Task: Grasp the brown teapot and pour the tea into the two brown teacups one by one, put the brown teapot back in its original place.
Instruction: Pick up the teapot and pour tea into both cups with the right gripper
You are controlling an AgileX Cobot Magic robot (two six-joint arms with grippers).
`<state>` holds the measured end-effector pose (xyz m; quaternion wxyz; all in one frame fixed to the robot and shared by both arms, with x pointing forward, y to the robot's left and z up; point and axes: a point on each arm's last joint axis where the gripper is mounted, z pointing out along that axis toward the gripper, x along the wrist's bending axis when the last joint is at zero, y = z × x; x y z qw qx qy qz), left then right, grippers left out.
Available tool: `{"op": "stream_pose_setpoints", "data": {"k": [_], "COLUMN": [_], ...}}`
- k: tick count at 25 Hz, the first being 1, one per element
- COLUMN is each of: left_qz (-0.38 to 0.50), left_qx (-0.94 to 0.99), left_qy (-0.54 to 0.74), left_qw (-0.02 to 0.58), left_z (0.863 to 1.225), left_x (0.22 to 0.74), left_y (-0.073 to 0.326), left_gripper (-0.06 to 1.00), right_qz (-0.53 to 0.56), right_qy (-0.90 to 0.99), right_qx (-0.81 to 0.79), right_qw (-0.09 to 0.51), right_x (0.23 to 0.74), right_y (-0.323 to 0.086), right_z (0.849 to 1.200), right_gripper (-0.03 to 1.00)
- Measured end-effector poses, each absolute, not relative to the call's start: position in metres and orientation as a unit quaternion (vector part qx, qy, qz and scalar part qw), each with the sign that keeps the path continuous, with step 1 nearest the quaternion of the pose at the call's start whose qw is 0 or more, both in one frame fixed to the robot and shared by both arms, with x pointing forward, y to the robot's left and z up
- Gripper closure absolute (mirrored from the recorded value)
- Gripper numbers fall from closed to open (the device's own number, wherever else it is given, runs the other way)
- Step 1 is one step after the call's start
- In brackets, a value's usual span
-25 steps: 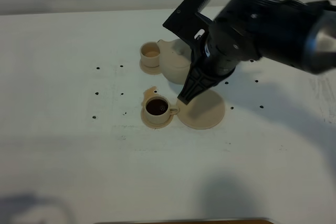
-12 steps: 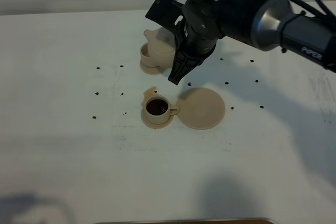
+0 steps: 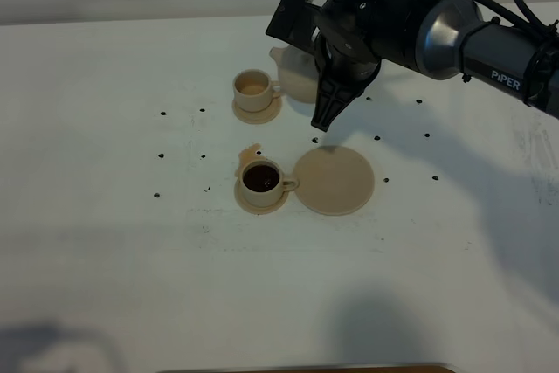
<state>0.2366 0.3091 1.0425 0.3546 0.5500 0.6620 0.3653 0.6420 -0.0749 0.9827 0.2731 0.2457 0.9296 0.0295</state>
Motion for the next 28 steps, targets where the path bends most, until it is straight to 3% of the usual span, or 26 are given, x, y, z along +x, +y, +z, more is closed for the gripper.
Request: {"op": "stream_pose_setpoints", "data": {"k": [9, 28], "left_qz": [0.365, 0.365], "left_qx": [0.550, 0.550], "left_qy": [0.662, 0.662], "left_qw": [0.355, 0.355], "left_z": [1.042, 1.042], "left_x": [0.237, 0.237], "left_y": [0.309, 0.309], "left_gripper": [0.83, 0.83], "right_qz": [0.013, -0.001], "right_qy": [0.931, 0.921], "right_qx": [0.217, 0.124], "right_qw": [0.295, 0.369], "right_x": [0.650, 0.651], "right_y": [-0.074, -0.056], "right_z": [0.969, 0.975], "right_gripper": [0.89, 0.89]}}
